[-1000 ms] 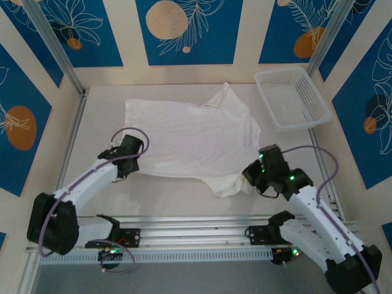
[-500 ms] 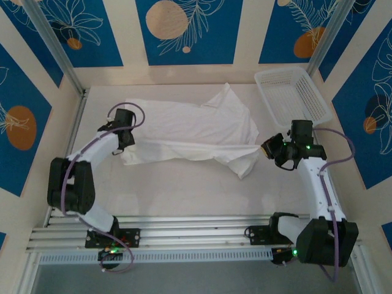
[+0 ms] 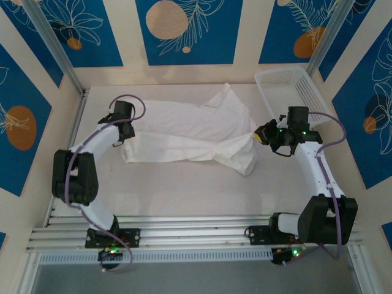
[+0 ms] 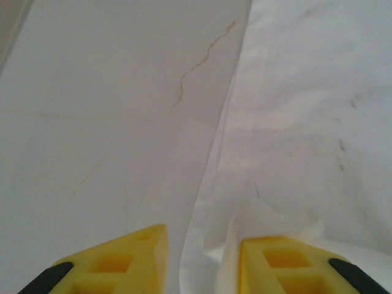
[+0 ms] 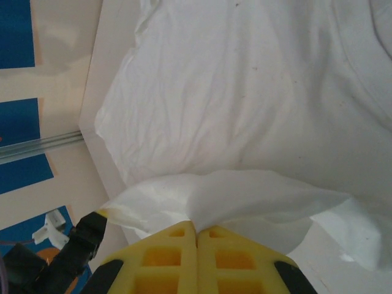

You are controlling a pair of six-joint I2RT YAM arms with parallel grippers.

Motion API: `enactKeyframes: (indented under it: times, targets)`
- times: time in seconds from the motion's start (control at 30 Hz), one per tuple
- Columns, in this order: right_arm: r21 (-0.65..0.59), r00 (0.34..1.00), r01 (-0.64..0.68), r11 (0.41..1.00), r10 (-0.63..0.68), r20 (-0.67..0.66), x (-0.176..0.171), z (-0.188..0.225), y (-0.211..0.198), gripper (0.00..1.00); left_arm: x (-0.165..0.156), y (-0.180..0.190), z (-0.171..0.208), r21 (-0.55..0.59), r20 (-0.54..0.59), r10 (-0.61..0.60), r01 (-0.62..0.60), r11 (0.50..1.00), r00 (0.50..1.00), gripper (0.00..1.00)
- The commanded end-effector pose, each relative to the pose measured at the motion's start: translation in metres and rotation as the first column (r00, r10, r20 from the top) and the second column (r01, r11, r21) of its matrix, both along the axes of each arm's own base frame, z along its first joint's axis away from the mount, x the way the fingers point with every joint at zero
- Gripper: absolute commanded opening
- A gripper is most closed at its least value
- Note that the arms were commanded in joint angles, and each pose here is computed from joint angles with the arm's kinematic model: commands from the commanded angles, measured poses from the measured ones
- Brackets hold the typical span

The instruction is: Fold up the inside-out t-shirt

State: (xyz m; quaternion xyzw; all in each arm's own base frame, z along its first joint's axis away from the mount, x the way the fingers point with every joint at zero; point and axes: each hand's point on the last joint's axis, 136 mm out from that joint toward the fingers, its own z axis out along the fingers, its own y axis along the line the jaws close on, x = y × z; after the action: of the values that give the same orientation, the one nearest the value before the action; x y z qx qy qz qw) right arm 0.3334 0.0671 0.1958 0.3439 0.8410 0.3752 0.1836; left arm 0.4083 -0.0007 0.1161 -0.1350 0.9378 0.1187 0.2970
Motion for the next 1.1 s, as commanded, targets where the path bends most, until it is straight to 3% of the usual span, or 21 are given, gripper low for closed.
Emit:
enactKeyframes:
  times: [0.0, 0.1, 0.33, 0.47, 0.73, 0.93, 1.07]
  targets:
    - [0.019, 0.998, -0.048, 0.999, 0.047, 0.029, 0.003, 0.007, 0.011, 0.0, -0.042, -0.015, -0.007, 0.023, -0.08, -0.028, 0.03, 0.999, 0.996, 0.36]
    - [0.02, 0.998, -0.063, 0.998, 0.063, 0.023, 0.003, 0.006, 0.017, 0.0, -0.054, -0.023, -0.022, 0.05, -0.128, -0.042, 0.048, 0.998, 0.991, 0.39]
    - [0.024, 0.996, -0.085, 0.996, 0.085, 0.015, 0.003, 0.007, 0.024, 0.0, -0.046, -0.055, -0.054, -0.088, -0.186, -0.138, 0.123, 0.989, 0.973, 0.39]
    - [0.008, 0.997, -0.081, 0.997, 0.081, 0.015, 0.0, 0.007, 0.023, 0.0, -0.045, -0.032, -0.064, 0.051, -0.219, -0.066, 0.079, 0.996, 0.974, 0.39]
    - [0.01, 0.996, -0.085, 0.996, 0.084, 0.017, -0.003, 0.01, 0.024, 0.0, -0.034, -0.035, -0.084, 0.054, -0.328, -0.058, 0.079, 0.995, 0.943, 0.35]
    - [-0.005, 0.997, -0.068, 0.998, 0.068, 0.022, -0.005, 0.013, 0.018, 0.0, -0.039, -0.023, -0.087, 0.078, -0.365, 0.002, 0.029, 0.997, 0.931, 0.18]
    - [-0.019, 1.0, 0.01, 1.0, -0.01, -0.005, -0.007, 0.012, -0.001, 0.0, -0.042, -0.011, -0.08, 0.08, -0.345, 0.037, -0.01, 0.997, 0.938, 0.09]
